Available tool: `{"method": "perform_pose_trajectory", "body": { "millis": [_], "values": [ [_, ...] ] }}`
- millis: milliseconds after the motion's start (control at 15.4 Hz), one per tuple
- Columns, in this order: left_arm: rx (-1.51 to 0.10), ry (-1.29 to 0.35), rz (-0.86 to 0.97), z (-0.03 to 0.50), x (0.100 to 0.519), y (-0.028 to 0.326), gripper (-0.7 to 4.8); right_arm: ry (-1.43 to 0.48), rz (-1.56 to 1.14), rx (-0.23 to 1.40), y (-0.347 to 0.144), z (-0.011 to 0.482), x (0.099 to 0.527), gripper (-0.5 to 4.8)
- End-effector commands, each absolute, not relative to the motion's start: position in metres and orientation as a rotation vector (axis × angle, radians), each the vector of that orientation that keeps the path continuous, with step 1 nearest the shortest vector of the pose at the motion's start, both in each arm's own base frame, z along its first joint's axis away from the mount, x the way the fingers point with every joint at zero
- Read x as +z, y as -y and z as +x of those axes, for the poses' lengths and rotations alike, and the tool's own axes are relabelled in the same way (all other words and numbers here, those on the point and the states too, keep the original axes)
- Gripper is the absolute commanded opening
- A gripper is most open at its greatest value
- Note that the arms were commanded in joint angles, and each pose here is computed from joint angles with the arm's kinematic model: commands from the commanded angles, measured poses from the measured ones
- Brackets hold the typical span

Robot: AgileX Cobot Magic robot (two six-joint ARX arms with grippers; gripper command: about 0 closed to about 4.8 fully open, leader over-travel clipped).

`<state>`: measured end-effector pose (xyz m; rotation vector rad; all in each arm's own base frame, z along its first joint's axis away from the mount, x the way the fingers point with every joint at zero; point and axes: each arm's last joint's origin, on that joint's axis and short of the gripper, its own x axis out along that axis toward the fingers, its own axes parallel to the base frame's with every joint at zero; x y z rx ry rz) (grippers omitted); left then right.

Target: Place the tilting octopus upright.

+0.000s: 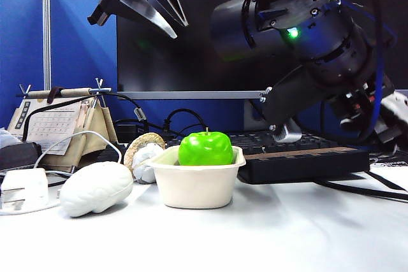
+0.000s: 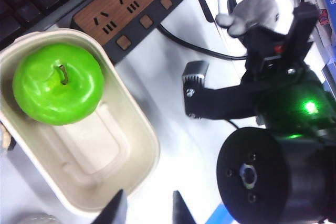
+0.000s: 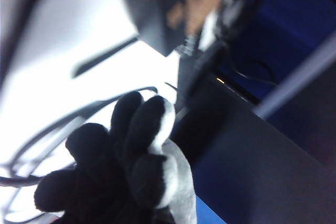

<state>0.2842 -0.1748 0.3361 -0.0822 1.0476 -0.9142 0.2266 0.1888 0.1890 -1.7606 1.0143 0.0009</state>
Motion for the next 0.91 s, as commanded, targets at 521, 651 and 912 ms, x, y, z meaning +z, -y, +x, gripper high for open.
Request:
{"method": "perform_pose_trajectory", "body": {
  "millis": [521, 651, 912],
  "values": [
    [-0.918, -1.055, -0.081, 0.283, 0.337, 0.174, 1.21, -1.052, -1.65, 0.123, -0.191, 0.225, 0.182, -0.06],
    [-0.916, -1.062, -0.081, 0.282, 0.337, 0.174, 1.21, -1.072, -1.668, 0.127, -0.187, 0.222, 0.172, -0.06],
    [-0.916, -1.062, -0.081, 0.282, 0.337, 0.174, 1.21, -1.029, -1.692, 0.038, -0.182, 0.221, 0.163, -0.06]
  ]
}}
